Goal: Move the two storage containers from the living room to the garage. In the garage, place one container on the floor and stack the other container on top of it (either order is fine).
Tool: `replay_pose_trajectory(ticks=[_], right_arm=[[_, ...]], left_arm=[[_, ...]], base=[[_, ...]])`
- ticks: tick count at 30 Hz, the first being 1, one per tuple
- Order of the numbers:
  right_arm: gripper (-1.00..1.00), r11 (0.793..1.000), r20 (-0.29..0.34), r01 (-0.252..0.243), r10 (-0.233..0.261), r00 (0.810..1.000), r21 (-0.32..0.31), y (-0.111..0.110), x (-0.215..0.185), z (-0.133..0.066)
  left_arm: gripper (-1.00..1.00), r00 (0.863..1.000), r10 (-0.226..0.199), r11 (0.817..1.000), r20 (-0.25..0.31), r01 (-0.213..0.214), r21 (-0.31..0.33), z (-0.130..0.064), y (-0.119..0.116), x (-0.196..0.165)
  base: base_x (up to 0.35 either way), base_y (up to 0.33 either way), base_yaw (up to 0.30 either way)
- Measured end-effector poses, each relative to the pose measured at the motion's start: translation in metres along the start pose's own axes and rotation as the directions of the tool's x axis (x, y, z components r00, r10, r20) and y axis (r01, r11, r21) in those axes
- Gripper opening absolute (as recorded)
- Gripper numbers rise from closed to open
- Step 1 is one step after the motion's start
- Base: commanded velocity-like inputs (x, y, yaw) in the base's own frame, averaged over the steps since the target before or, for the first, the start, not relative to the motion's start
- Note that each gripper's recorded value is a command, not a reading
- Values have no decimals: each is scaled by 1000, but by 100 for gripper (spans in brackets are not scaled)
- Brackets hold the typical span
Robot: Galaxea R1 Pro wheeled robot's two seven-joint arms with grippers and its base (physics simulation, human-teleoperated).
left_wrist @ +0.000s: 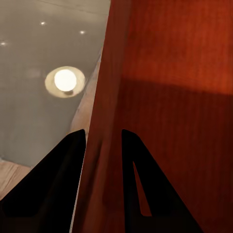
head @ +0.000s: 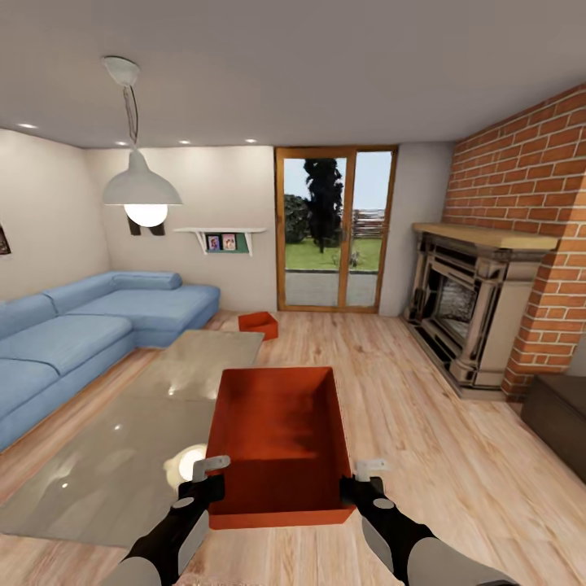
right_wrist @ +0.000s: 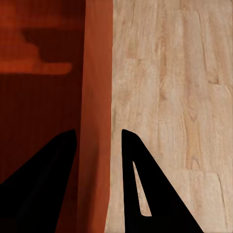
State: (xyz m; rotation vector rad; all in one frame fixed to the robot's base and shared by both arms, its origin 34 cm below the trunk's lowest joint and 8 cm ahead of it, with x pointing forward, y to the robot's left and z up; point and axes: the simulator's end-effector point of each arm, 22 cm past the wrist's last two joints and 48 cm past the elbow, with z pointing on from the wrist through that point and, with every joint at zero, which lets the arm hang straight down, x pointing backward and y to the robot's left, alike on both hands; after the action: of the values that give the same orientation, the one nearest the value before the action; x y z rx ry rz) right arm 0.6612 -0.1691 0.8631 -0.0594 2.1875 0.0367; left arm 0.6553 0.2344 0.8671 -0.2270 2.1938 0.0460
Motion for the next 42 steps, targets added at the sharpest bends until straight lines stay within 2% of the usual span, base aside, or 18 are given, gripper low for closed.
replay_pose_trajectory(ticks=[42], right_arm=[[-100,1000,0,0,0,1000,0,0,0,0]], left_arm=[[-100,1000,0,1000,0,0,0,0,0,0]], base=[[0,0,300]])
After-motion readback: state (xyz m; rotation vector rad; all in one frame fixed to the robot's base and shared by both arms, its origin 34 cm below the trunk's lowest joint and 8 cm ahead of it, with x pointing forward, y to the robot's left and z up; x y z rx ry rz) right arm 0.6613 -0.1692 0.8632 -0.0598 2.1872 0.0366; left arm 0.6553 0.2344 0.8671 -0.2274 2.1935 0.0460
